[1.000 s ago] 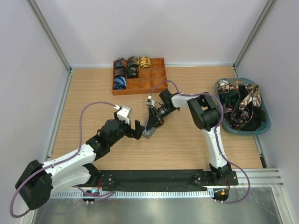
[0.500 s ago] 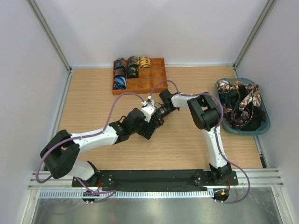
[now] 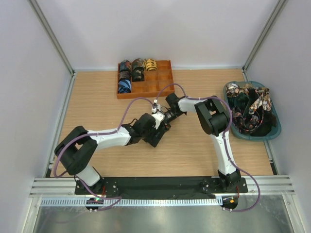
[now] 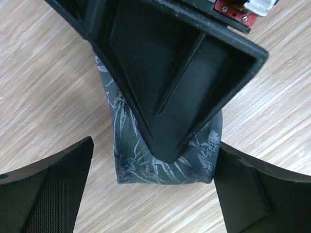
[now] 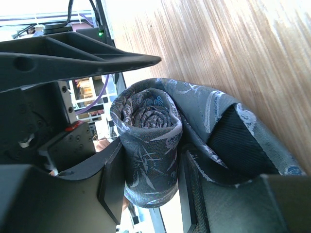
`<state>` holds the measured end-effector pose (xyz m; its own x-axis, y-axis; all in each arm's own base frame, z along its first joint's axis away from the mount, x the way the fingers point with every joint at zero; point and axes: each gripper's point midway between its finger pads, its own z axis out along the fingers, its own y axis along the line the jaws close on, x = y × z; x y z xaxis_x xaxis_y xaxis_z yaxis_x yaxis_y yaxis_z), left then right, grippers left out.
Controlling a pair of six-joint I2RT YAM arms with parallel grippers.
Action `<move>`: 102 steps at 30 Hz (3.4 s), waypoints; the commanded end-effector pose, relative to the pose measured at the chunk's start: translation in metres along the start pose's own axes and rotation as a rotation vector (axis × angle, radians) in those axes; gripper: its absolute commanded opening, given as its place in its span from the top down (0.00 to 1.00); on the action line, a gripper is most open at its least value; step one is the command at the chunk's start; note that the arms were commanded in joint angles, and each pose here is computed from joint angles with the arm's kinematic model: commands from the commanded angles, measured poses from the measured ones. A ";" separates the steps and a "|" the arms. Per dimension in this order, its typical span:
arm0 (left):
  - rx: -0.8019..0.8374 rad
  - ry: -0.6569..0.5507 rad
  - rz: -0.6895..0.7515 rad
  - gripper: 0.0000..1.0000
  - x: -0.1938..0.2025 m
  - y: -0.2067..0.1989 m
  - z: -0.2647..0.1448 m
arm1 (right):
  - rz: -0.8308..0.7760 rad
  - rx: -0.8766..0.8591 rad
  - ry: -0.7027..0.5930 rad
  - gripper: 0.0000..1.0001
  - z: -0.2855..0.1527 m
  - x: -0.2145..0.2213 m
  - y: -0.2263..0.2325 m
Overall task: Roll the ties
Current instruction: Roll the tie
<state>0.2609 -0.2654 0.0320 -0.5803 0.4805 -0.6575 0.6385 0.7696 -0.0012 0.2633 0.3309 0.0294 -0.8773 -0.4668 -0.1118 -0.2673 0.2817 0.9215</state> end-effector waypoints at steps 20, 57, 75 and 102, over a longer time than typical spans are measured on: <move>0.000 0.108 0.046 0.35 0.004 0.001 0.022 | -0.017 0.178 0.024 0.62 0.004 0.011 -0.055; 0.035 0.263 0.036 0.64 0.040 -0.006 0.036 | 0.047 0.167 -0.114 0.31 -0.033 -0.026 -0.028; 0.050 0.294 0.035 0.68 0.045 -0.010 0.038 | 0.107 0.148 -0.334 0.25 -0.087 -0.056 -0.027; 0.089 0.603 -0.103 0.71 0.057 -0.020 0.027 | -0.267 0.857 -0.938 0.37 -0.186 0.027 0.031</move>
<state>0.2871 -0.3023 0.0173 -0.7191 0.5473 -0.4282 0.6261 0.7776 -0.0574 0.2967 0.1641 0.0741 -0.8155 0.1576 -0.5569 -0.1851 0.8406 0.5090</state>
